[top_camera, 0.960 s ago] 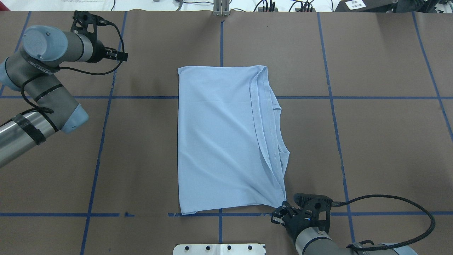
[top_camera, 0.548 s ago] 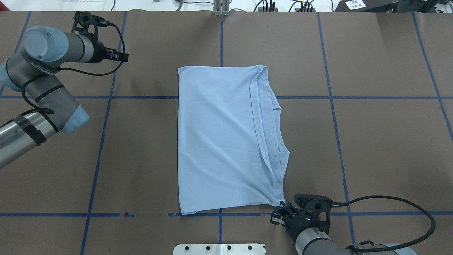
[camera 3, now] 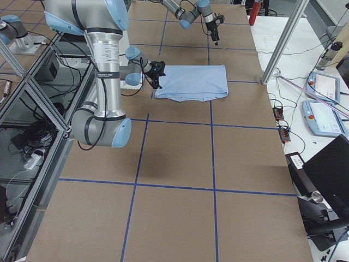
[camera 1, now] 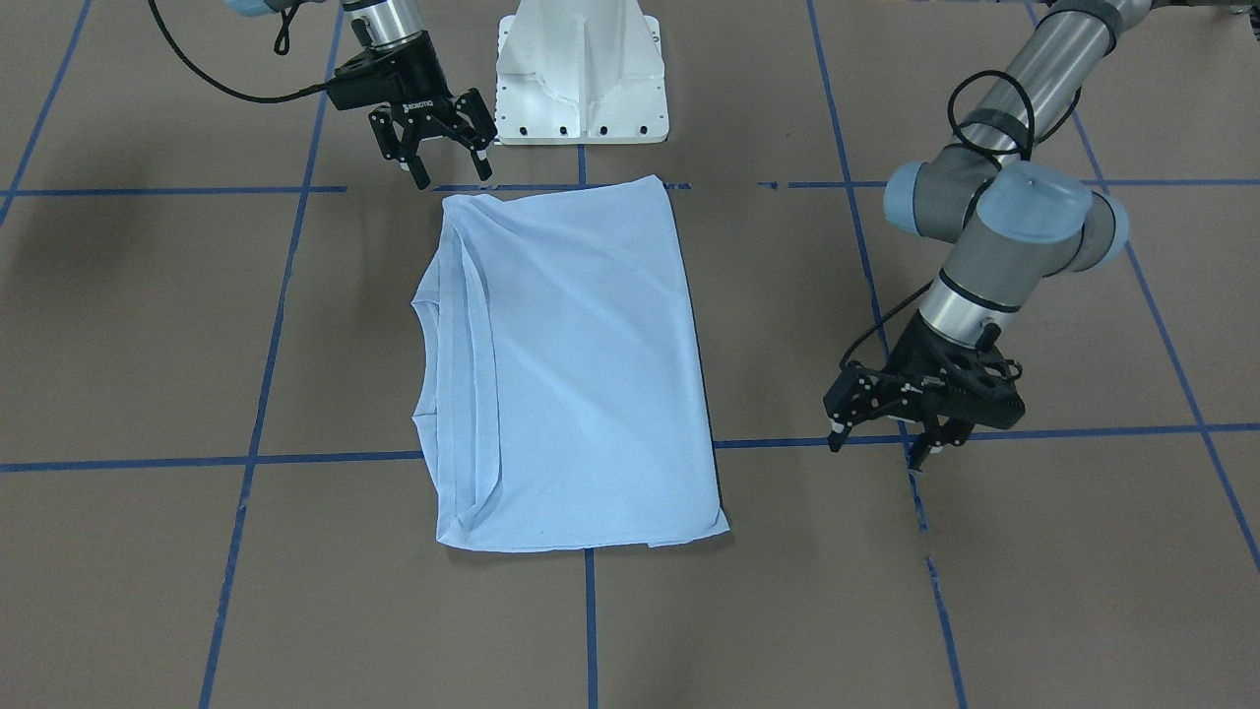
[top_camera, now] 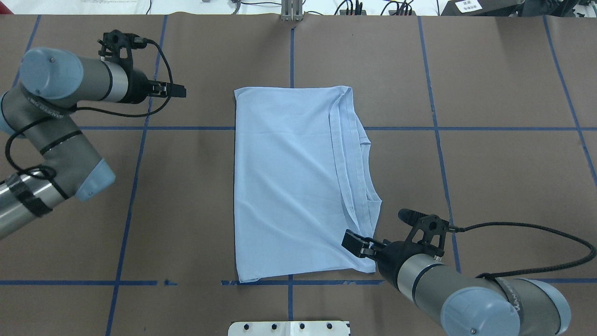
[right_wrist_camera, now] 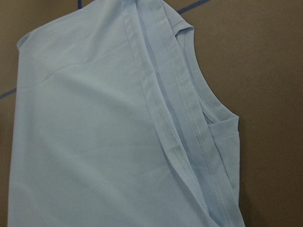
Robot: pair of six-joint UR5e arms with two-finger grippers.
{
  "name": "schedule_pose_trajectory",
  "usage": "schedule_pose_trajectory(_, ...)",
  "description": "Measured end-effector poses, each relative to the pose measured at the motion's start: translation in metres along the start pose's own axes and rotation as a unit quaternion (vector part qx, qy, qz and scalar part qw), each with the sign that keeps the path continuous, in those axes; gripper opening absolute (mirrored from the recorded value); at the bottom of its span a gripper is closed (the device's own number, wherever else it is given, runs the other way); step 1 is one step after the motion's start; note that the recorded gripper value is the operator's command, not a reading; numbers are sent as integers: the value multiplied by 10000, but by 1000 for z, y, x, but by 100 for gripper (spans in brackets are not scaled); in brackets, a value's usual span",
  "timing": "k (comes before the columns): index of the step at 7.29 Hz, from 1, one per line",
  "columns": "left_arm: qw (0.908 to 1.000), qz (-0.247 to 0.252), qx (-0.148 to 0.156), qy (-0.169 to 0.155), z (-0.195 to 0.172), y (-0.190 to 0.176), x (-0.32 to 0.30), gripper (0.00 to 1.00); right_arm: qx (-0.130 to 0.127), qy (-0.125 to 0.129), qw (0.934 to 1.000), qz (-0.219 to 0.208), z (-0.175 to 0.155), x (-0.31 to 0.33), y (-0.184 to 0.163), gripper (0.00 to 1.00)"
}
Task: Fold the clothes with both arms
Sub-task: 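Move the left gripper to the shirt's near edge while the right gripper follows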
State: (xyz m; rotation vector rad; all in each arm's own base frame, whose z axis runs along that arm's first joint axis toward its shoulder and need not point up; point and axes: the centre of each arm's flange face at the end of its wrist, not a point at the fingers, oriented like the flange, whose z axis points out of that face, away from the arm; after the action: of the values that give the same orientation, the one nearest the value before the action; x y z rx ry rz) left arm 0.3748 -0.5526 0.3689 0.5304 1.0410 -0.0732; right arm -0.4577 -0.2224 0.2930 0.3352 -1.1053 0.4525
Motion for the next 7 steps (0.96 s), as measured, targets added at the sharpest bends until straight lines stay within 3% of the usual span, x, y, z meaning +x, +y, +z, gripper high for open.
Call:
schedule_pose_trajectory(1,9991,-306,-213,216,-26,38,34,100,49,-48,9999,116,0,-1,-16,100)
schedule_pose_trajectory(3,9929,-961,-652,240,-60,125,118,100,143,-16,9995,266,4,1,-44,100)
schedule_pose_trajectory(4,9888,-1263,-782,172,-61,166,146,86,175,44,9993,322,8,4,-56,100)
schedule_pose_trajectory(5,9833,-1588,-887,55,-57,204,167,58,214,120,9990,370,13,7,-66,100)
schedule_pose_trajectory(6,9781,-1834,-979,-123,-52,236,183,45,243,167,9988,400,17,10,-72,100)
schedule_pose_trajectory(7,9736,-1979,-1096,-311,-48,264,197,45,256,195,9986,415,19,12,-74,100)
